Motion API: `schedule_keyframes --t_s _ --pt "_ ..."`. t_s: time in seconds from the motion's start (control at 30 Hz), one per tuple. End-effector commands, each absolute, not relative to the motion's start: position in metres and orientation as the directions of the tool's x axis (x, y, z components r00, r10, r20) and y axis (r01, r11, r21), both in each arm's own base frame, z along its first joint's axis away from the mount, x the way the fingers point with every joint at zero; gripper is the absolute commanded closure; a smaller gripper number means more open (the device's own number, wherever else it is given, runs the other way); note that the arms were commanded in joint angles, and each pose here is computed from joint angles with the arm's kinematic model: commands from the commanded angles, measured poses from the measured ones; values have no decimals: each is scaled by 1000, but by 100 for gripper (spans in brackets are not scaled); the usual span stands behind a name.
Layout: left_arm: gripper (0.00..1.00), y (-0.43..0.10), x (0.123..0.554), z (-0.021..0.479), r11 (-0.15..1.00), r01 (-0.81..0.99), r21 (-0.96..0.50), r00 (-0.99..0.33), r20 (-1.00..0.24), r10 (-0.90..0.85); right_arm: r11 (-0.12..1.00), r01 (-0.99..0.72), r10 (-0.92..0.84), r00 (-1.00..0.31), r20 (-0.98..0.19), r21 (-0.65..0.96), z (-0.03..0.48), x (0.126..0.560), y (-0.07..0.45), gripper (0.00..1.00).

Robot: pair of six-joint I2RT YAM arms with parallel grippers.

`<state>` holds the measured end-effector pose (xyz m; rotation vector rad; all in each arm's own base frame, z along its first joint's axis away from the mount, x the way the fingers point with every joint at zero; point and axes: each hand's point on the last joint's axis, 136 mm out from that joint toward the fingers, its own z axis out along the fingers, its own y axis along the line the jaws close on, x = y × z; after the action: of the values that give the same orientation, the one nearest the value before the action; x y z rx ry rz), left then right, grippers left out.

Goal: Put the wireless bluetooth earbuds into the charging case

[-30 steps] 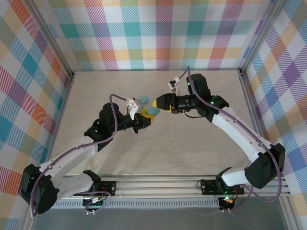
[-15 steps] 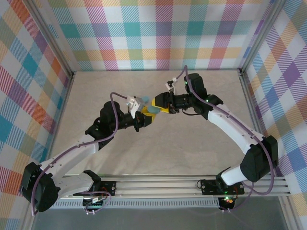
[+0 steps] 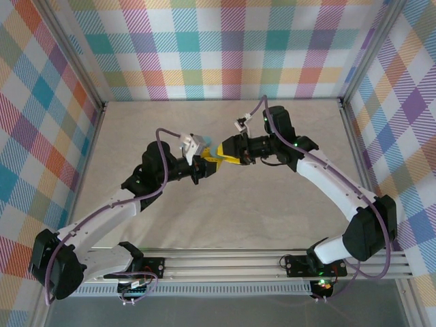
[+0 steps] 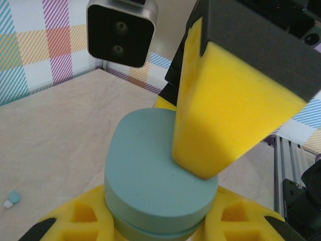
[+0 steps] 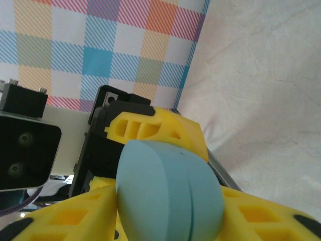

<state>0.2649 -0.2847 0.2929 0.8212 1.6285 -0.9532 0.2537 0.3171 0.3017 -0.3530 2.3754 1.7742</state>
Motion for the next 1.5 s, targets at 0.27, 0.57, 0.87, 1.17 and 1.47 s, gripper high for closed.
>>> schedule_keyframes --t_s 0.27,0.57,0.87,1.17,1.47 --pt "100 -285 264 299 453 874 -175 -218 -975 45 156 -217 -123 -972 -199 964 303 249 327 72" --pt "33 -262 256 287 535 833 -138 -215 -973 83 237 -189 30 -979 -201 953 287 291 300 75" --pt "25 -214 273 246 779 605 -167 -417 -899 131 482 -55 157 -977 -148 874 181 359 230 75" --pt "22 -179 282 206 890 388 -240 -590 -806 40 538 54 137 -990 -24 841 104 395 212 76" --pt "21 -169 284 194 908 344 -240 -628 -777 33 621 212 241 -968 74 755 27 397 150 76"
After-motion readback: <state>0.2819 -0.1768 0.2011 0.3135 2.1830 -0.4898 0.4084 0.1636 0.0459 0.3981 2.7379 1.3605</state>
